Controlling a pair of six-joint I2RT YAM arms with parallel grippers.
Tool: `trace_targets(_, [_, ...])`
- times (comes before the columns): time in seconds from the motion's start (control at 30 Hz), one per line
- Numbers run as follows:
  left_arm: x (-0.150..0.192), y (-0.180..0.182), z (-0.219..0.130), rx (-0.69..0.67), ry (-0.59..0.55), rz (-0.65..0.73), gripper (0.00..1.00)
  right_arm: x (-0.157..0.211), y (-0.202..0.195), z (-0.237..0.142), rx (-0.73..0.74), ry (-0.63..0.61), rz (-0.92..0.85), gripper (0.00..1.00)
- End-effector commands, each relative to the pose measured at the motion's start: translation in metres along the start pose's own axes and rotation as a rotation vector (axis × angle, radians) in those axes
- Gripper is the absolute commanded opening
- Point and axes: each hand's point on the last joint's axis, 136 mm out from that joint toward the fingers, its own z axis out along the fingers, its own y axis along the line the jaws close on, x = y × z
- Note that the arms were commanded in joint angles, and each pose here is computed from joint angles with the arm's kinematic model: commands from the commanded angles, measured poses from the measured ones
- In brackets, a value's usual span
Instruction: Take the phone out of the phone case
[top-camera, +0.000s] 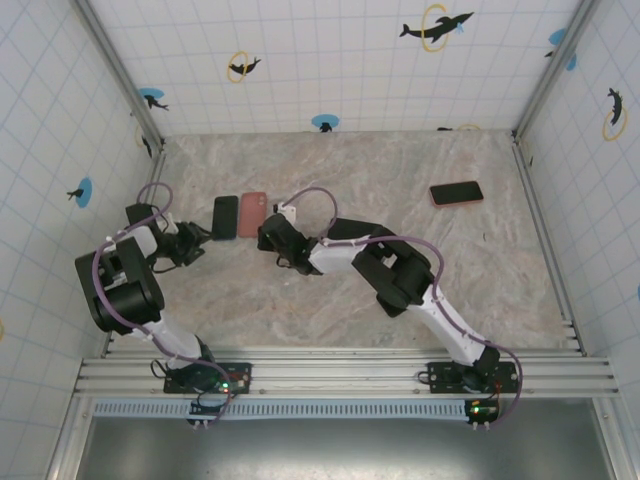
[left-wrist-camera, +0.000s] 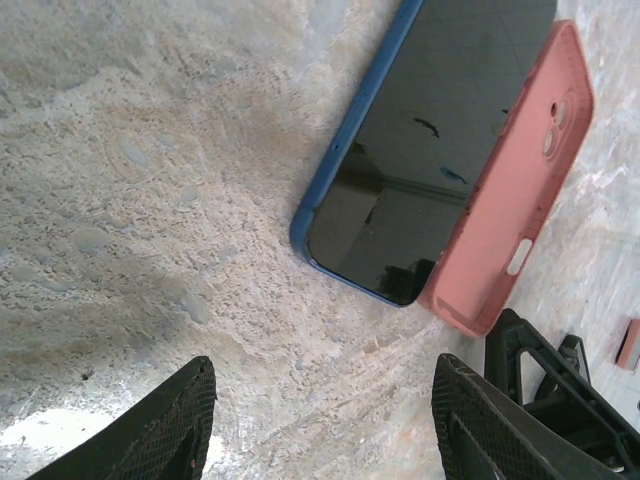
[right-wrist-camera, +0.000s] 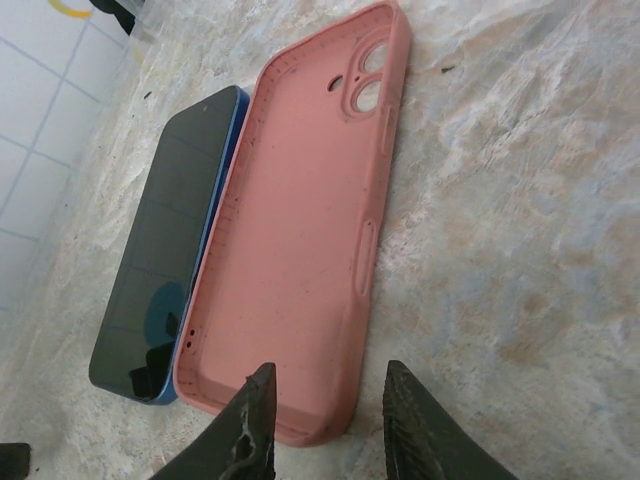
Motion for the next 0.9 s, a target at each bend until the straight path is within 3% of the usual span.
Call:
trace_targets(0.0, [0.003, -0.013, -0.010, 0.010, -0.019, 0.078, 0.60, -0.036, 0.018, -0.025, -0.034, -0.024, -0.070, 0.37])
trace_targets(0.2, [-0.004, -0.035, -0.024, -0.033, -0.096, 0.211, 0.66, -0.064, 0.025, -0.065, -0.137, 0.020, -0.278, 0.57])
trace_targets(0.37, [-0.004, -0.061, -0.032, -0.013, -0.159, 0.311, 0.72, -0.083, 0.001, -0.100, -0.186, 0.081, -0.459, 0.74])
trace_targets(0.57, [0.011, -0.102, -0.029, 0.039, -0.191, 0.472, 0.85, -0.102, -0.037, -0.133, -0.212, 0.197, -0.695, 0.84])
trace_targets(0.7, [0.023, -0.123, -0.021, 0.070, -0.173, 0.495, 0.89, -0.115, -0.069, -0.149, -0.192, 0.249, -0.773, 0.90])
trace_targets(0.77, [0.031, -0.135, -0.015, 0.090, -0.158, 0.528, 0.91, -0.114, -0.085, -0.157, -0.197, 0.297, -0.821, 0.90])
trace_targets(0.87, [0.041, -0.148, -0.008, 0.110, -0.134, 0.562, 0.94, -0.104, -0.113, -0.168, -0.170, 0.410, -0.943, 1.00])
